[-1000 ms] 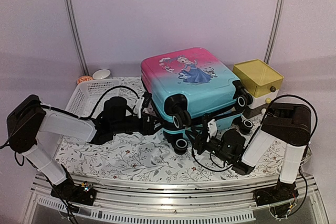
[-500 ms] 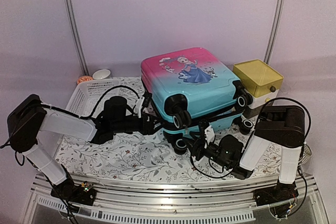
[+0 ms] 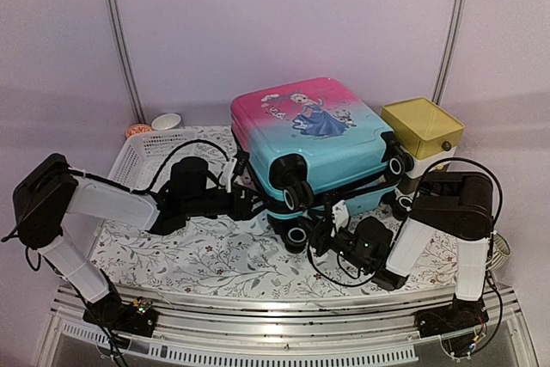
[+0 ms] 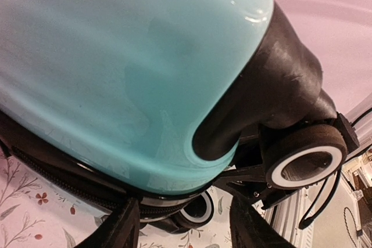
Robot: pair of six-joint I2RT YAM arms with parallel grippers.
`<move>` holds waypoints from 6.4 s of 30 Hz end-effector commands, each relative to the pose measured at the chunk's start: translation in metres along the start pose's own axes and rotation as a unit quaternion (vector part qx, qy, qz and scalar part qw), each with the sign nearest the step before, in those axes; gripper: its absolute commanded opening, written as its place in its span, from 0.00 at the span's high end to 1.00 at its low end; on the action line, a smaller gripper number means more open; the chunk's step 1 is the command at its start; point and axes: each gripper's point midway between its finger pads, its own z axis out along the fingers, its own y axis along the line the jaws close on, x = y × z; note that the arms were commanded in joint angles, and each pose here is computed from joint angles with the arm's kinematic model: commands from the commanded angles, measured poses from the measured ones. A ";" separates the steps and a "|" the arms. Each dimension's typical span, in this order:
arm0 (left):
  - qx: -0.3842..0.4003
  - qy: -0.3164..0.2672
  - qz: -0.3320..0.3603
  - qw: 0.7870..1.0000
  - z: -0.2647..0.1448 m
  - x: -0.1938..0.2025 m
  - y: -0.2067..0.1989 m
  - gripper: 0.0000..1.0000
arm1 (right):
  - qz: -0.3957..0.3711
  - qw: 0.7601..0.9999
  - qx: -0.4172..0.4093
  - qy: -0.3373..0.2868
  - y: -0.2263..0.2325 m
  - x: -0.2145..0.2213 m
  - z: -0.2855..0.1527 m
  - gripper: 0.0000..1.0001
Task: Open, take out, and arrange the luggage
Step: Pick up the zipper from the luggage, then unzip the zipper of the luggage, then pick up the zipper from the luggage.
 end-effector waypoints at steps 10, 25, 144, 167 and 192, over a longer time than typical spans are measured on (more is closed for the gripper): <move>0.012 -0.008 0.010 1.000 0.012 -0.011 0.000 0.46 | -0.003 1.000 -0.002 -0.020 0.002 -0.007 0.011 0.90; 0.046 0.002 0.001 0.999 0.028 -0.010 -0.008 0.49 | -0.080 0.994 -0.029 -0.064 0.039 -0.017 -0.004 0.99; -0.325 -0.200 0.140 0.914 0.069 0.030 -0.011 0.40 | 0.063 0.998 0.019 -0.017 -0.040 -0.066 -0.087 0.66; -0.266 -0.196 0.136 0.934 0.042 0.028 -0.017 1.00 | 0.065 0.998 0.017 -0.010 -0.040 -0.062 -0.086 0.67; -0.186 -0.173 0.112 0.961 0.028 0.036 -0.020 0.93 | 0.045 0.998 -0.032 0.004 -0.019 -0.071 -0.073 0.63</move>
